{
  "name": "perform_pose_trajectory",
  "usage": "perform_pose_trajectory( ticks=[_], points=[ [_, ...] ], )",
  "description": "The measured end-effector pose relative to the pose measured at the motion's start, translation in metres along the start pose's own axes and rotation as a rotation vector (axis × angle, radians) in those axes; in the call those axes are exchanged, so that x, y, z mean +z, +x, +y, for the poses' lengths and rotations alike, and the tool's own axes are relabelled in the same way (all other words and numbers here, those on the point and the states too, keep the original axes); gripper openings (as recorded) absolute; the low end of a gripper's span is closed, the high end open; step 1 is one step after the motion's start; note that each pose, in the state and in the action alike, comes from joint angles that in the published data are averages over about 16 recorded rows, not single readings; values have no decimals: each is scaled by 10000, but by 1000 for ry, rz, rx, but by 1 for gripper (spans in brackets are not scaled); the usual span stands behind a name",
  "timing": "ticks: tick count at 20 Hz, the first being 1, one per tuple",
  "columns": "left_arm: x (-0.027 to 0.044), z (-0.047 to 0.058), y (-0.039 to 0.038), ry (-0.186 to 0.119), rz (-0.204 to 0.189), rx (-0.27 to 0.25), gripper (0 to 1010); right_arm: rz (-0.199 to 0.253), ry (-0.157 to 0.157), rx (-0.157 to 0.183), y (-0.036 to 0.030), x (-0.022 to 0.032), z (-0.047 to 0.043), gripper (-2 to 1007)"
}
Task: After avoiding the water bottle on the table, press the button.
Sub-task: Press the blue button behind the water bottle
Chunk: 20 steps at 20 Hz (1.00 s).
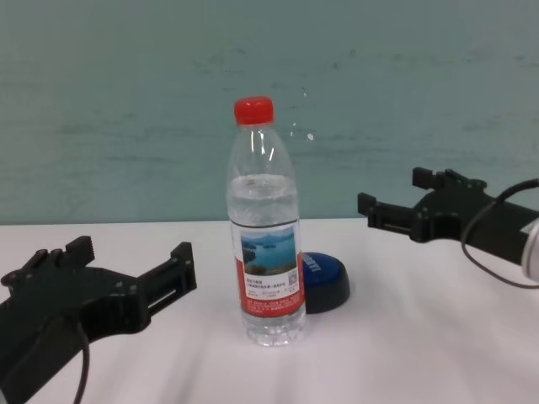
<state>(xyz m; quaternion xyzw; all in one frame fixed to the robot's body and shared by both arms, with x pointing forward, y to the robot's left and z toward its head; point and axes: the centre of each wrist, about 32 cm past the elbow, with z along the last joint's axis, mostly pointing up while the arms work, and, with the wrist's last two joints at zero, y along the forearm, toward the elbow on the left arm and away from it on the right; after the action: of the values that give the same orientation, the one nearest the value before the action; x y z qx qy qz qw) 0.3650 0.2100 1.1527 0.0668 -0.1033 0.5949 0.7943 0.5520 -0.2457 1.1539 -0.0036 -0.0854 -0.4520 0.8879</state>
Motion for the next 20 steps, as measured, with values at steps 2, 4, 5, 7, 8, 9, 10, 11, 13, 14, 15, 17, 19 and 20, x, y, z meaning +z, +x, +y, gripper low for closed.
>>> perform_pose_trajectory(
  ticks=[2,4,5,7,8,9,10,11,13,14,15,17,19,20],
  points=[
    [0,0,0,0,0,0,1000,-1,6,4,16,-7,62,1004],
    [0,0,0,0,0,0,1000,2,10,6,31,-23,123,1004],
    [0,0,0,0,0,0,1000,4,11,6,38,-33,153,1004],
    [0,0,0,0,0,0,1000,8,12,7,49,-55,211,1004],
    [0,0,0,0,0,0,1000,11,13,8,52,-66,238,1004],
    [0,0,0,0,0,0,1000,13,13,8,54,-77,264,1004],
    [0,0,0,0,0,0,1000,16,13,9,56,-87,290,1004],
    [0,0,0,0,0,0,1000,19,13,10,56,-97,315,1004],
    [0,0,0,0,0,0,1000,24,13,13,54,-114,362,1004],
    [0,0,0,0,0,0,1000,26,13,15,50,-121,384,1004],
    [0,0,0,0,0,0,1000,28,13,17,46,-127,405,1004],
    [0,0,0,0,0,0,1000,32,13,23,33,-140,446,1004],
    [0,0,0,0,0,0,1000,35,12,30,16,-152,484,1004],
    [0,0,0,0,0,0,1000,36,11,34,7,-158,502,1004]
  ],
)
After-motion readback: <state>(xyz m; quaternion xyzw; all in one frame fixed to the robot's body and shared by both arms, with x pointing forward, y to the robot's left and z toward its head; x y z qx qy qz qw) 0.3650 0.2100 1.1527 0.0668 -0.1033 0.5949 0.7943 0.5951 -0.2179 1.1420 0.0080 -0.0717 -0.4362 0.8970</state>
